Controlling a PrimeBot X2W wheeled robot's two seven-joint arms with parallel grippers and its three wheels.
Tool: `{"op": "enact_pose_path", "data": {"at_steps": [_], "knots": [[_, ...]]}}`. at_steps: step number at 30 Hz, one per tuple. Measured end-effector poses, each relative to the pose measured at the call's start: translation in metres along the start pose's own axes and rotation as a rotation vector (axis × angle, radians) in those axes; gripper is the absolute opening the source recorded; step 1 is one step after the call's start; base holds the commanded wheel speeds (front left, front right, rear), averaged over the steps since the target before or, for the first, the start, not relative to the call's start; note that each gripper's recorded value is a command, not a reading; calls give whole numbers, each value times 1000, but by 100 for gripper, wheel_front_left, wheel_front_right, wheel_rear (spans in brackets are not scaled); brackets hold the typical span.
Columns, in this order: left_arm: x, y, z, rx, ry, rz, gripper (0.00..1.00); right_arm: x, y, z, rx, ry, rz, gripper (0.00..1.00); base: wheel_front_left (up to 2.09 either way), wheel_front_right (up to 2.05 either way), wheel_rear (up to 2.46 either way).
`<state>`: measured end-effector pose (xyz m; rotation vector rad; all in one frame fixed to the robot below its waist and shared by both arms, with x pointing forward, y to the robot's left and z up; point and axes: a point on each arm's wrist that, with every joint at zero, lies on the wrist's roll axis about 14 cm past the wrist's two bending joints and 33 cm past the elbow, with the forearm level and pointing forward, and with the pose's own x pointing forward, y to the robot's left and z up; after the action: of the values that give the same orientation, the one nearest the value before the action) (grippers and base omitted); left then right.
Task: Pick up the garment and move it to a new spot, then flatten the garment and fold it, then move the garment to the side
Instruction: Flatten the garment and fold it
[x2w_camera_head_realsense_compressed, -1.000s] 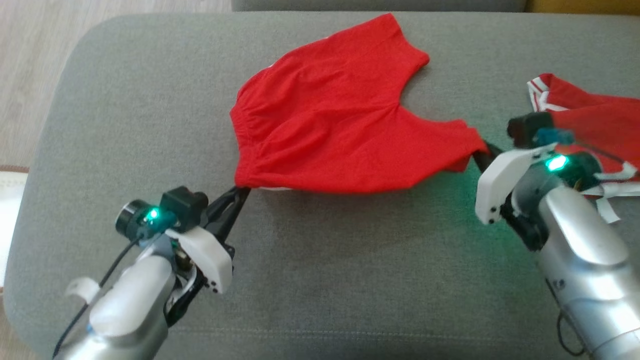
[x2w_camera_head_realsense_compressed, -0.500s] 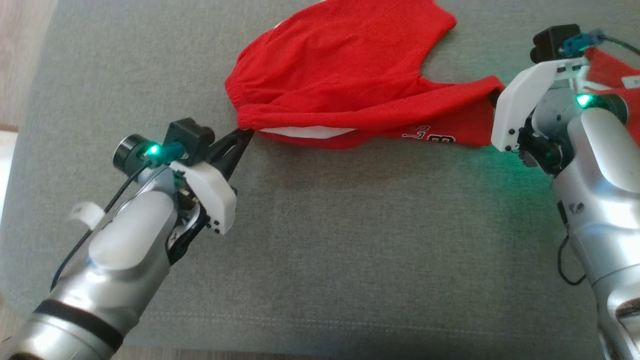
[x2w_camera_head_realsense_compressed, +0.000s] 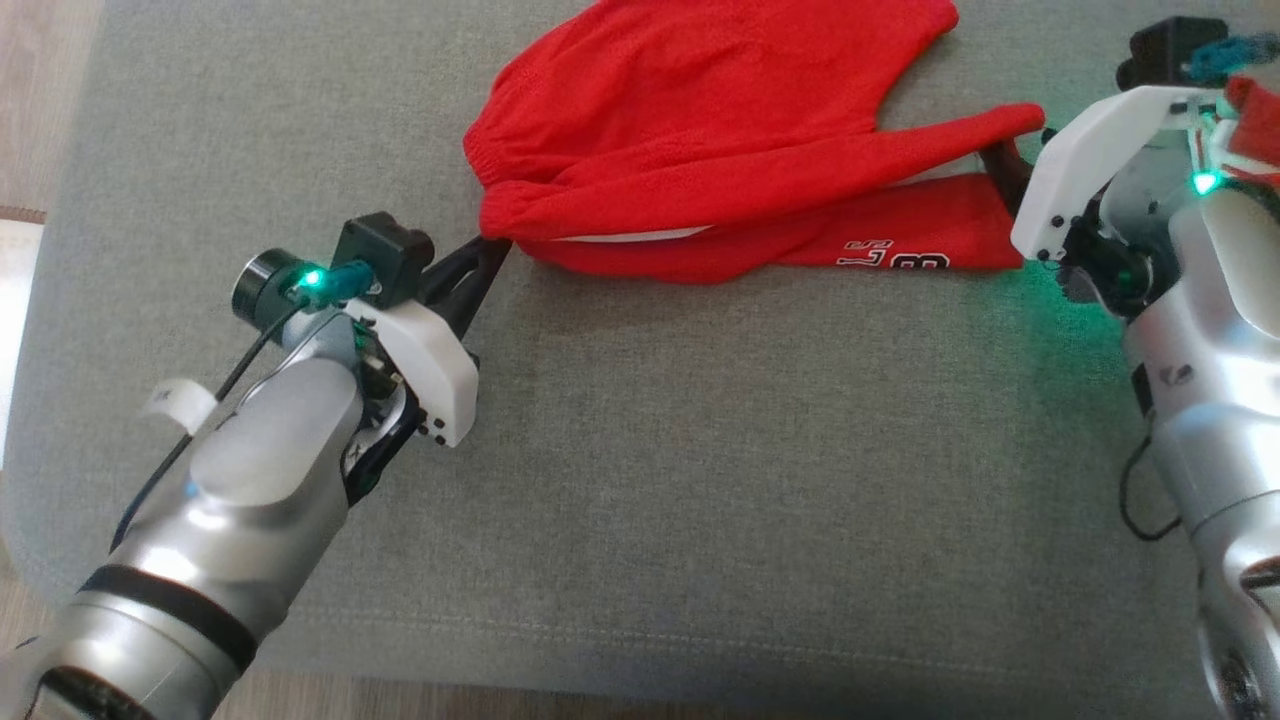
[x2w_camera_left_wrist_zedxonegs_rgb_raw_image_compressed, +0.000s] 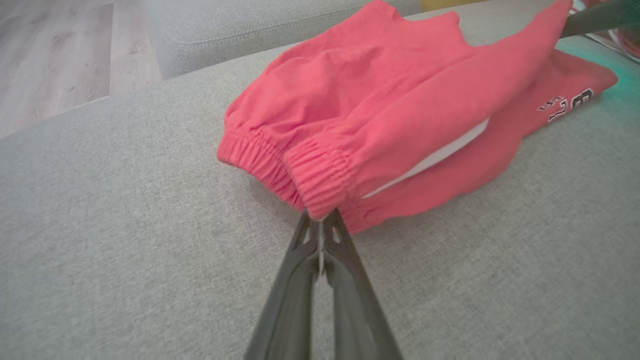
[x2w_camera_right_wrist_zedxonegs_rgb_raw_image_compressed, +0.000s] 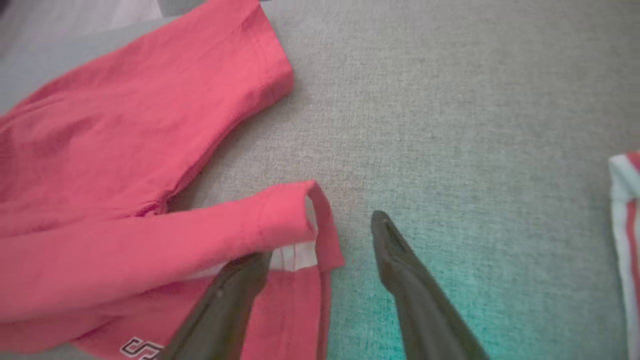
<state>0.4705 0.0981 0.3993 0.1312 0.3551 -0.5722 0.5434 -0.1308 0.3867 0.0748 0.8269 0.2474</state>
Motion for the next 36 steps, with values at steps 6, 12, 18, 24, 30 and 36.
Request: {"op": "enact_pose_path", "data": {"at_steps": [6,12,18,24,30,36], "knots": [[0,-2,2,12,-3,-4,100,-7,-1,7,30,-80,-7,100,0,0,0],[0,-1,23,2,-57,14,100,-25,-14,30,69,-243,-38,100,0,0,0],[-8,-2,50,-53,-160,64,100,-51,-5,48,49,-410,-26,100,0,0,0],[-24,3,78,-121,-278,138,100,-83,-5,53,68,-578,-17,100,0,0,0],[-56,9,114,-215,-459,234,100,-128,-10,43,102,-763,-22,100,0,0,0],[-79,2,126,-305,-569,290,100,-150,-9,8,139,-828,-55,100,0,0,0]]}}
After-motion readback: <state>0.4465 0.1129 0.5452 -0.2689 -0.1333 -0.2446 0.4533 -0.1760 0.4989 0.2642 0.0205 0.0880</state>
